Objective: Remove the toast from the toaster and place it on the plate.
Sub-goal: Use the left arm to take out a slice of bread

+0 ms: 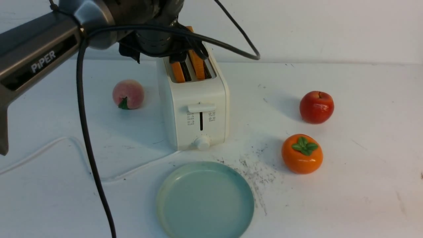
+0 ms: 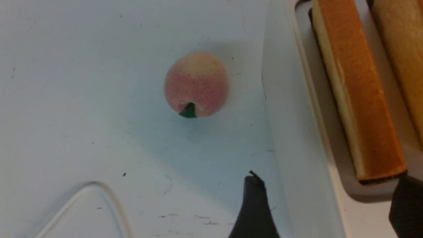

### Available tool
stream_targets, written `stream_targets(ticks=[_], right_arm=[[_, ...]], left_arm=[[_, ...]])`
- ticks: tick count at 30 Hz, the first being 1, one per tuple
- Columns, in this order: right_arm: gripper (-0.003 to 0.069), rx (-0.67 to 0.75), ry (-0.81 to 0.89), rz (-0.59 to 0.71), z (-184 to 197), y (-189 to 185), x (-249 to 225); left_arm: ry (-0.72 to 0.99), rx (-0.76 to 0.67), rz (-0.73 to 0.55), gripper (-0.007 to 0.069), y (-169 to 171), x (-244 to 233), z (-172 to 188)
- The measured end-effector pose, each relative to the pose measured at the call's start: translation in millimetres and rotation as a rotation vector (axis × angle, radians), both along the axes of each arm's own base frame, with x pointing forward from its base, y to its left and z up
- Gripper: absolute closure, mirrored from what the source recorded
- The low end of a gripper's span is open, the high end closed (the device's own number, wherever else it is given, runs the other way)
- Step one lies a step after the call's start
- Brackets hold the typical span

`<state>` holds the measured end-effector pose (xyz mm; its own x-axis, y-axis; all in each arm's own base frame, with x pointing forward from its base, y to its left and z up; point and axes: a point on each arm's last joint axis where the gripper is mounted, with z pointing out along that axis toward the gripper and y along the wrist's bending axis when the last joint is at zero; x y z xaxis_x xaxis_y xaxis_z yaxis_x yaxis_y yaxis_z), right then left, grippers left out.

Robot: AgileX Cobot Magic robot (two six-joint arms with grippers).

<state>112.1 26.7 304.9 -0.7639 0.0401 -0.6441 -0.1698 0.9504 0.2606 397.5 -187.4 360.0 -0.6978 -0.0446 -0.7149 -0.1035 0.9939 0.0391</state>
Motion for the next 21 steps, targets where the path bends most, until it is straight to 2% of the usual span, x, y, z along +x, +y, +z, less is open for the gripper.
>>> stream_targets(ticks=[10,21], right_arm=[[0.0626,0.0,-0.001,0.0,0,0,0],[0.0617,0.001,0.001,0.0,0,0,0]], left_arm=[[-0.11,-0.075,-0.072,0.0162,-12,11,1],[-0.131,0.054,-0.097,0.0172,-17,32,-29]])
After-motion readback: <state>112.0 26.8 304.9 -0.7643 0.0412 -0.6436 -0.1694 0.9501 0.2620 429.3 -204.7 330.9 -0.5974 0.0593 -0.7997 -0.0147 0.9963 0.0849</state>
